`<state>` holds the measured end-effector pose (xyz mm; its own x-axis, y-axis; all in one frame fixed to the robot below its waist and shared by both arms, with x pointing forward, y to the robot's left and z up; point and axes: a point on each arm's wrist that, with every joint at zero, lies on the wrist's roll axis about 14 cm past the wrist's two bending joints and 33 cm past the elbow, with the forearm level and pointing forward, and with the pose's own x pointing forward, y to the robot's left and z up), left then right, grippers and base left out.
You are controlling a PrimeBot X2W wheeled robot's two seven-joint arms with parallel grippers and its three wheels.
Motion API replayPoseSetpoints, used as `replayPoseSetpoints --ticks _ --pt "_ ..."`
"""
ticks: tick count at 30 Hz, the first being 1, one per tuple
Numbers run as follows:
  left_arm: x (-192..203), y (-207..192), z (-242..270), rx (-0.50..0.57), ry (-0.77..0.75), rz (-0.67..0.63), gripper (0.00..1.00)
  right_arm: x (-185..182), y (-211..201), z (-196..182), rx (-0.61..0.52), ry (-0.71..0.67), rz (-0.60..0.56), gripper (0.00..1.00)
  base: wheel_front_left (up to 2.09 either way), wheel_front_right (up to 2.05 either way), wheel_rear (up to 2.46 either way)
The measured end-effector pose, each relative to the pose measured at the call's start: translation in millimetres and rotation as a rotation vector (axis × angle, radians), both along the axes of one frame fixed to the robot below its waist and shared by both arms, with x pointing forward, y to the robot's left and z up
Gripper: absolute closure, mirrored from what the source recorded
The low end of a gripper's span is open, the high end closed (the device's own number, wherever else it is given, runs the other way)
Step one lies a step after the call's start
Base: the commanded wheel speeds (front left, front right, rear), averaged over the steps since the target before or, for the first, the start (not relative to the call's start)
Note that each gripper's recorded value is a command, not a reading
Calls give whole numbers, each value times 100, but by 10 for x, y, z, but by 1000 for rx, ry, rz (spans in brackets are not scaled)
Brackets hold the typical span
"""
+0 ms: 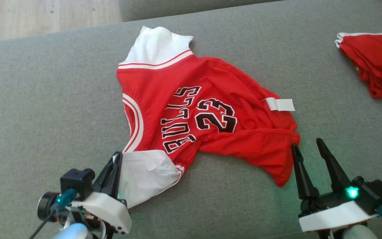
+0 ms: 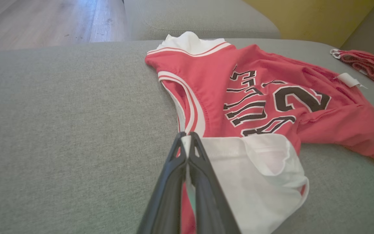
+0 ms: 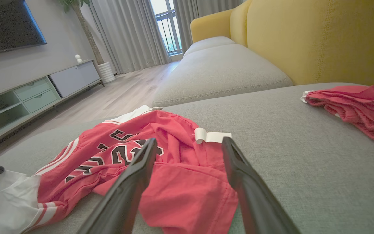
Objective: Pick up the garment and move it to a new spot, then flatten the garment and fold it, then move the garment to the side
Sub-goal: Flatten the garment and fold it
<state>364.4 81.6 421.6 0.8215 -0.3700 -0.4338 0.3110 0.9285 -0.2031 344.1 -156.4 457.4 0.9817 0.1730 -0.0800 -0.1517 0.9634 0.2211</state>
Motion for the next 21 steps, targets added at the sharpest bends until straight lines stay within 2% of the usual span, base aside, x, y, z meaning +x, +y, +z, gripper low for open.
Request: replayPoseSetpoints --ticks 4,9,13,21 --pt "1 4 145 -16 -45 7 100 14 16 17 1 -7 6 0 0 0 0" --pt "81 88 463 -4 -220 21 100 39 69 41 3 -16 25 0 0 0 0" --pt "68 87 499 -10 -234 22 100 45 88 25 4 -11 31 0 0 0 0" --pt "94 189 582 9 -308 54 100 -53 15 -397 -12 126 18 0 0 0 0"
